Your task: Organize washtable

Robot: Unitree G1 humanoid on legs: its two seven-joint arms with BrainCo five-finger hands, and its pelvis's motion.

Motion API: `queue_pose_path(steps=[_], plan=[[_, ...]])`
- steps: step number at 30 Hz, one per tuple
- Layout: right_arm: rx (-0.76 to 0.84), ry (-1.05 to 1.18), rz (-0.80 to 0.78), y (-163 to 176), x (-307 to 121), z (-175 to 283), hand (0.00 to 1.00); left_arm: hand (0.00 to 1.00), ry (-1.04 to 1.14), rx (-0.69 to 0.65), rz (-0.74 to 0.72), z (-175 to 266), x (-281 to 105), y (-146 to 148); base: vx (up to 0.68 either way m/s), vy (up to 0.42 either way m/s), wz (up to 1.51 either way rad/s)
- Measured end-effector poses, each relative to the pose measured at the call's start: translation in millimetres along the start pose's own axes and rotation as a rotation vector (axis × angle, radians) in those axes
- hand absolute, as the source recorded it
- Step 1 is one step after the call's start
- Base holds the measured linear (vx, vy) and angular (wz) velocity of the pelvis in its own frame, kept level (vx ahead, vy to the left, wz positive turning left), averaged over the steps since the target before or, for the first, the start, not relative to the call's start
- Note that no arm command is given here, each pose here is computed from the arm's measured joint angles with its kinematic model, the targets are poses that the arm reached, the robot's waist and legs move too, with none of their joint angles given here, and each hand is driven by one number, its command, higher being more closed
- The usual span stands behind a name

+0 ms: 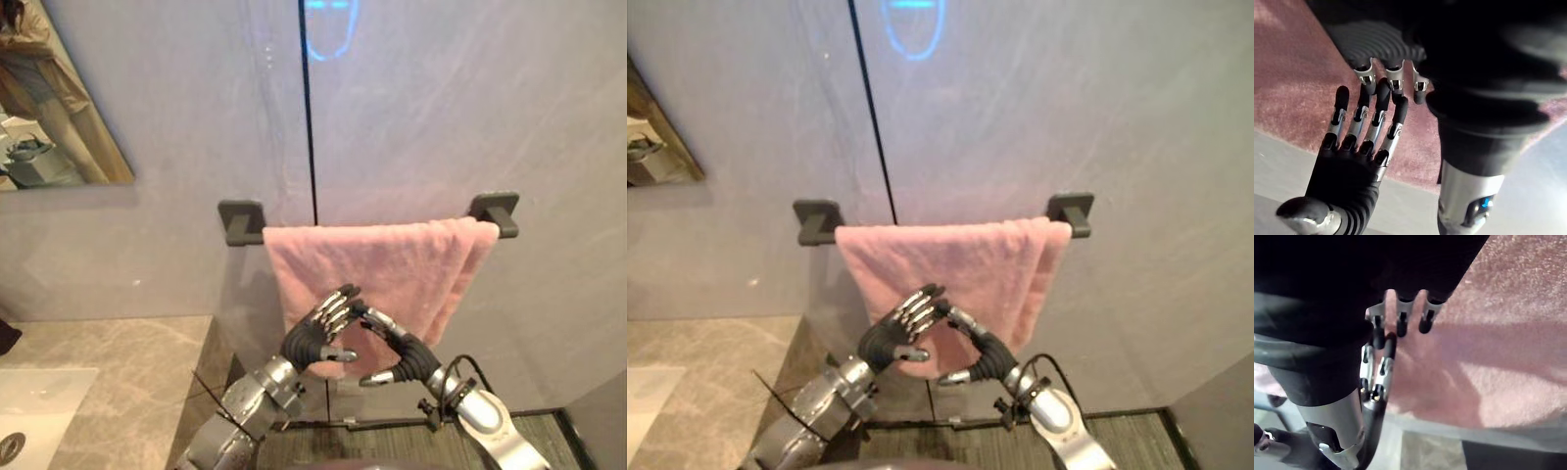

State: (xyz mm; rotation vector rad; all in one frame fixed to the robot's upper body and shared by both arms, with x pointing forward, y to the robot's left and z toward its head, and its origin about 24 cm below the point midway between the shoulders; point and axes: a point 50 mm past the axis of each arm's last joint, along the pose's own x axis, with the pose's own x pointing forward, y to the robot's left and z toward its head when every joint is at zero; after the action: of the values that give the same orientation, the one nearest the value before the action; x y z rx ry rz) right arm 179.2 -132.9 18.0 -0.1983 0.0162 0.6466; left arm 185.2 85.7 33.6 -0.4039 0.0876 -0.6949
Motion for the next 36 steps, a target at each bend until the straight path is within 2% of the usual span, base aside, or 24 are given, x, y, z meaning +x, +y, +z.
queue_pose_path(steps=[6,10,16,29,36], plan=[[-0.042,-0.024,-0.098,-4.9,12.6,3.0,0.0,0.0,-0.038,0.021,0.039,1.5,6.6,1.8,0.0,0.0,0.0],[-0.057,-0.038,-0.223,-15.5,15.3,6.3,0.0,0.0,-0.09,0.025,0.09,6.6,10.8,6.5,0.0,-0.004,0.02],[-0.078,0.015,-0.474,-52.9,-6.6,0.4,0.0,0.0,-0.194,0.088,0.224,26.2,3.6,29.0,0.0,-0.003,0.03],[-0.009,0.029,-0.727,-69.6,-33.5,-5.8,0.0,0.0,-0.216,0.129,0.384,27.8,-12.9,45.9,0.0,-0.003,0.0],[0.058,0.06,-0.839,-63.5,-59.6,-11.0,0.0,0.0,-0.187,0.085,0.49,12.6,-34.2,48.1,0.0,0.0,-0.01]])
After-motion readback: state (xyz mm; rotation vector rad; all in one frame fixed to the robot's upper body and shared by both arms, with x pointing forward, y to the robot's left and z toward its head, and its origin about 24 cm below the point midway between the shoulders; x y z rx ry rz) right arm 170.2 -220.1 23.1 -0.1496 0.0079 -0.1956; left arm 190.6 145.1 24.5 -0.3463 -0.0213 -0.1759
